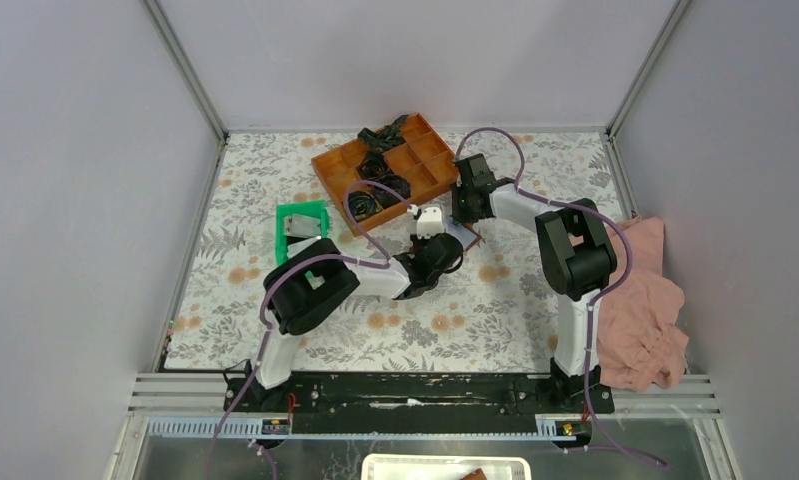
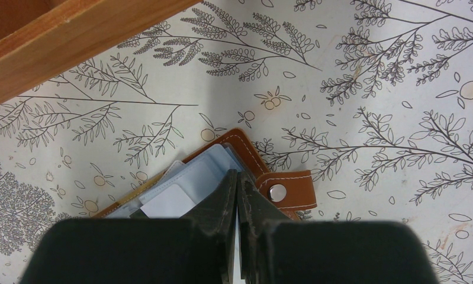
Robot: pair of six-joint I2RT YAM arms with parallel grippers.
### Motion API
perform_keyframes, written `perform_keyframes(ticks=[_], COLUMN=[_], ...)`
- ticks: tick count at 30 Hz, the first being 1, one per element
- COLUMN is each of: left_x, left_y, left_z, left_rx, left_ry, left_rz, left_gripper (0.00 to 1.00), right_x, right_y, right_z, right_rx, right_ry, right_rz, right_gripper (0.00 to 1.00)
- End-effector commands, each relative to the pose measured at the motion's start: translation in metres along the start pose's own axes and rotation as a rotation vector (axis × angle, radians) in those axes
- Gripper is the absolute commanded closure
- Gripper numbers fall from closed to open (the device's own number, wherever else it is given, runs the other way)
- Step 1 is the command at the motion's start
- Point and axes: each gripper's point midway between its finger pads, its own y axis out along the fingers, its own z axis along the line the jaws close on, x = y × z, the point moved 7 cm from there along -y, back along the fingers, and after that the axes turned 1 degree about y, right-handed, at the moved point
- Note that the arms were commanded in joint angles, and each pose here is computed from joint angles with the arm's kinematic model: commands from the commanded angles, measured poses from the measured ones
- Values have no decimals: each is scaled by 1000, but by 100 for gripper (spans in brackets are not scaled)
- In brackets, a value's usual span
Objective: Put the credit cards into the card holder
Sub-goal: Insert the credit card into the card holder.
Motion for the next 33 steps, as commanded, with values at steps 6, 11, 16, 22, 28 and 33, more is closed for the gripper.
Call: perform_keyframes(ticks=[6, 11, 16, 22, 28, 33], left_x=[-11, -9, -5, -2, 3, 9], left_y=[9, 10, 13, 15, 15, 12], left_z=[-3, -1, -4, -9, -13, -14], left_rx=[-1, 13, 17, 14, 17, 19], left_ry=[15, 1, -6, -11, -17, -23], left_rz=[8, -19, -47, -72, -99, -125], left_gripper=[100, 97, 93, 90, 88, 88], right_x=[-53, -50, -49, -50, -50, -51], right_y=[6, 5, 4, 6, 7, 6], right_z=[-15, -14, -13, -14, -14, -14], right_rx=[-60, -61, -61, -63, -64, -63], right_ry=[2, 1, -2, -2, -3, -1], right_rz=[219, 214, 213, 219, 220, 220], right_gripper=[93, 93, 92, 92, 92, 92])
